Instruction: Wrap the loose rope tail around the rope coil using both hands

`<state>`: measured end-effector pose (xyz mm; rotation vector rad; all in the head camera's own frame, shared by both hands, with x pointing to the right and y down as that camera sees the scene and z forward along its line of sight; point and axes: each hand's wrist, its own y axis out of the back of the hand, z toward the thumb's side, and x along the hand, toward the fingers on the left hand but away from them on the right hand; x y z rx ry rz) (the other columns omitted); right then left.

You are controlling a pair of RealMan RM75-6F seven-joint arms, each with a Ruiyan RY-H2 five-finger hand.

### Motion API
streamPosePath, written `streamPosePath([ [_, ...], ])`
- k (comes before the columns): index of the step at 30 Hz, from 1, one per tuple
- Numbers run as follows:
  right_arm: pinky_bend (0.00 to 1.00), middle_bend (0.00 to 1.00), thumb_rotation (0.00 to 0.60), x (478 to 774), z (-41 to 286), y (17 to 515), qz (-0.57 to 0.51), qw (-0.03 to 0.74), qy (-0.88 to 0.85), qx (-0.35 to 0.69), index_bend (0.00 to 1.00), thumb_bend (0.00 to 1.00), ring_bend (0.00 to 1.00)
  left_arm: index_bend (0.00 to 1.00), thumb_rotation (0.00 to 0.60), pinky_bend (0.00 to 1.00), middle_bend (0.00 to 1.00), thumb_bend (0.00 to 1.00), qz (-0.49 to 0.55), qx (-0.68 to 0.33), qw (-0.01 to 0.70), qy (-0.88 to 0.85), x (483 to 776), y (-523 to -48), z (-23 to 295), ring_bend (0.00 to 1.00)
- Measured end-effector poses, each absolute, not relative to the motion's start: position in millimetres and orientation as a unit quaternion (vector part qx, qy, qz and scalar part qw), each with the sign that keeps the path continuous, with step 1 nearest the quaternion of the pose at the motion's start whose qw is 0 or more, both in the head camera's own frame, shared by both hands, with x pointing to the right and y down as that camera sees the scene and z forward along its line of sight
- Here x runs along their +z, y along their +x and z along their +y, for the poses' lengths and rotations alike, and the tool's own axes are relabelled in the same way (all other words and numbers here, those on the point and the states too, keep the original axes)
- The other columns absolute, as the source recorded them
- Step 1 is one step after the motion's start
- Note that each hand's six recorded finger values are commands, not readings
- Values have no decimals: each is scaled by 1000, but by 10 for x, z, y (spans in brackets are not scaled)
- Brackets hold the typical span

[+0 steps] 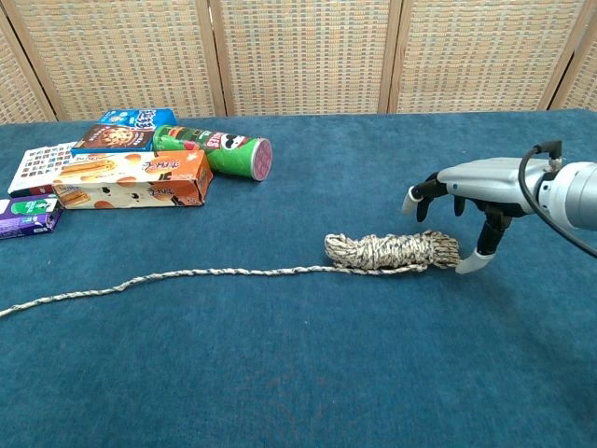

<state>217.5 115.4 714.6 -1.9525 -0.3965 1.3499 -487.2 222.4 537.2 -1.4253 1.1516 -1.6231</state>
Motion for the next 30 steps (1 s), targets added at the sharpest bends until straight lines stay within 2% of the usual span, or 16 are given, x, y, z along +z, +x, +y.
streamPosePath([
  [3,405,293,600,7205,1183,2135,-161,351,-754,532,242,159,115,0,600,0,0,0,442,-623,340,-548,5371,-4869,2223,0],
  [9,418,303,600,7268,1225,1999,-169,335,-756,536,273,169,127,0,600,0,0,0,440,-624,341,-549,5379,-4856,2227,0],
  [15,448,352,600,7312,1224,1894,-174,332,-756,536,382,233,169,0,600,0,0,0,439,-624,341,-549,5389,-4851,2230,0],
  [18,505,410,600,7341,1227,1860,-177,334,-755,535,455,309,221,0,600,0,0,0,439,-624,341,-549,5386,-4853,2231,0],
  [22,636,510,600,7367,1212,1838,-183,344,-750,534,533,420,309,0,600,0,0,0,440,-624,341,-549,5380,-4856,2233,0],
  [26,704,568,600,7369,1205,1836,-191,351,-748,530,570,435,363,0,600,0,0,0,440,-624,340,-548,5376,-4866,2235,0],
  [30,712,590,600,7342,1211,1864,-196,350,-750,526,600,441,381,0,600,0,0,14,437,-625,340,-550,5386,-4863,2247,0],
])
